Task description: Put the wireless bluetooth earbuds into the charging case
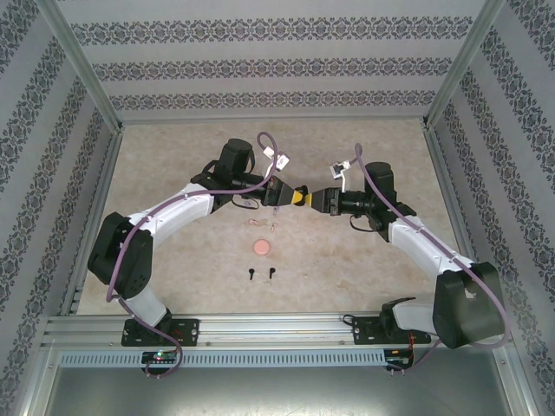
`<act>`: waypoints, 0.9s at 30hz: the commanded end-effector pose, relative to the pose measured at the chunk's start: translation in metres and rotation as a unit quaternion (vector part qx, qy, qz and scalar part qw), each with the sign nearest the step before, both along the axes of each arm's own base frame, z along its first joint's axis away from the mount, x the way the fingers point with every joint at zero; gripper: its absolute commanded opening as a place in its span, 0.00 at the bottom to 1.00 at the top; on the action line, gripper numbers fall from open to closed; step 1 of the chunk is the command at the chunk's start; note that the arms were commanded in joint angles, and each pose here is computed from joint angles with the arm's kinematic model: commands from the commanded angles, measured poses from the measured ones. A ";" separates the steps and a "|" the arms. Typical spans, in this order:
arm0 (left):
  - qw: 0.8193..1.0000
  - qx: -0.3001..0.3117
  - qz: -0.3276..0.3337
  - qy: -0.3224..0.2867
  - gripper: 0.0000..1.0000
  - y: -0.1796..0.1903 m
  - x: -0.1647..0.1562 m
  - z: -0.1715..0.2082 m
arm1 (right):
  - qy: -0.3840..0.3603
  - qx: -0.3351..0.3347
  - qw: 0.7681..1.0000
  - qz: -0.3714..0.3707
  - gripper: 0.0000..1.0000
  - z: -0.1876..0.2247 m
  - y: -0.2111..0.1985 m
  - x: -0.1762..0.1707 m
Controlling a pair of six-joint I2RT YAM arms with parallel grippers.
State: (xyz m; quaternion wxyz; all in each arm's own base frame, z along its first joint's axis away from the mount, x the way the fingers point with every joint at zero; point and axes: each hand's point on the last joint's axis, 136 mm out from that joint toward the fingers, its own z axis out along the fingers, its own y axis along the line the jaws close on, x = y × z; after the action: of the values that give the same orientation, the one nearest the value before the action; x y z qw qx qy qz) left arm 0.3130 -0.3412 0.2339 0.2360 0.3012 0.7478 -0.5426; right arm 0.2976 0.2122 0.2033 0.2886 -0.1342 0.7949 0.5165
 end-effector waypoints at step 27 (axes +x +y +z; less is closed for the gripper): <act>0.995 0.020 0.072 -0.067 0.63 0.013 0.029 0.021 | -0.015 -0.050 0.999 -0.014 0.00 0.003 0.009 0.016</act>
State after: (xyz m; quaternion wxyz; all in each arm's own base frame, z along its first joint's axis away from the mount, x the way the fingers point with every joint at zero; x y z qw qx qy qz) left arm 0.3280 -0.3387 0.2321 0.2670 0.2848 0.7622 -0.5163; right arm 0.3088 0.2210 0.2036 0.2908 -0.1260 0.8114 0.4911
